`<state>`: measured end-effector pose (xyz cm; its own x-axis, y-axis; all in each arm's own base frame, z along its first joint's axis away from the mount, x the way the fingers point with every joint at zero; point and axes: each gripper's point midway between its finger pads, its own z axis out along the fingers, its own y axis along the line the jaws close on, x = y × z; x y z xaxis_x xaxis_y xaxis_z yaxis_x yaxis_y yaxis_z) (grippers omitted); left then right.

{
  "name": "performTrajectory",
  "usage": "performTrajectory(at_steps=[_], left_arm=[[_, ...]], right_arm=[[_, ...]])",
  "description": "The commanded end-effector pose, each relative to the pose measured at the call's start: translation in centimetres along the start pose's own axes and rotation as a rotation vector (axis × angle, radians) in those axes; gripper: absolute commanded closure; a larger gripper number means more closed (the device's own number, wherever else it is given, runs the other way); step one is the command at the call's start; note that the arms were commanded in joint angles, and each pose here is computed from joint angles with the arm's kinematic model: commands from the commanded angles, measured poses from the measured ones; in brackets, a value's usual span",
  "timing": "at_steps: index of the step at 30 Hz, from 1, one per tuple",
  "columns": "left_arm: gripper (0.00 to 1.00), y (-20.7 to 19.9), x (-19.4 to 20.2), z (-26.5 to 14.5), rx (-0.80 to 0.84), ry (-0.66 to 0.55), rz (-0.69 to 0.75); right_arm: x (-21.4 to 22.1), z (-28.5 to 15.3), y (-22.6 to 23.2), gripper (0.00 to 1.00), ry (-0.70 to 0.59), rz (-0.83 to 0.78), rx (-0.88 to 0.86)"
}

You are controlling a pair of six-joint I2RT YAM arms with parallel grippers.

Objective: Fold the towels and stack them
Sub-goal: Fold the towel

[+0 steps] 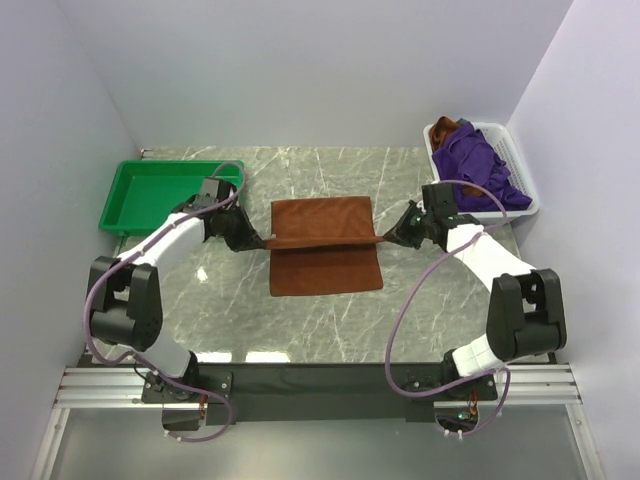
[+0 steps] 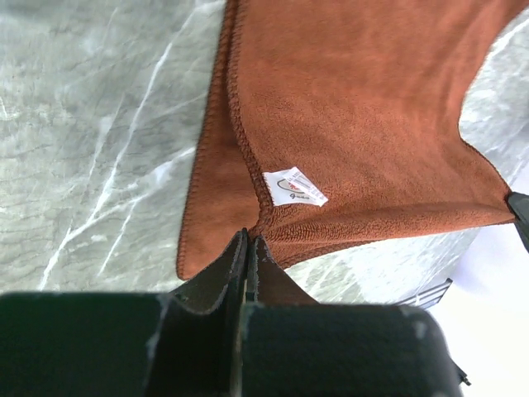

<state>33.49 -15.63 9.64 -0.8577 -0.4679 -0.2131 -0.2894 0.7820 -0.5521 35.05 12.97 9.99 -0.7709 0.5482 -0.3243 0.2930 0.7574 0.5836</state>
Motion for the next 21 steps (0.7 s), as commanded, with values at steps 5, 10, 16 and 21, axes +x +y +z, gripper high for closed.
performTrajectory(at_steps=[5,10,16,21], left_arm=[[0.99,0.8,-1.2,-3.6,-0.080,-0.085,0.033],[0.99,1.1,0.2,-4.8,-0.063,-0.083,0.028],[0.99,4.1,4.4,-2.3,-0.064,0.008,-0.017],[0.99,5.7,6.6,0.1,-0.075,0.032,-0.033]], right_arm=[[-1.9,-3.8,-0.1,1.00,-0.106,-0.056,0.050],[-0.1,-4.7,-1.3,1.00,-0.088,-0.058,0.057],[3.2,-2.8,-4.3,1.00,-0.022,-0.010,0.081],[5.8,-0.8,-7.6,1.00,0.026,0.031,0.136]])
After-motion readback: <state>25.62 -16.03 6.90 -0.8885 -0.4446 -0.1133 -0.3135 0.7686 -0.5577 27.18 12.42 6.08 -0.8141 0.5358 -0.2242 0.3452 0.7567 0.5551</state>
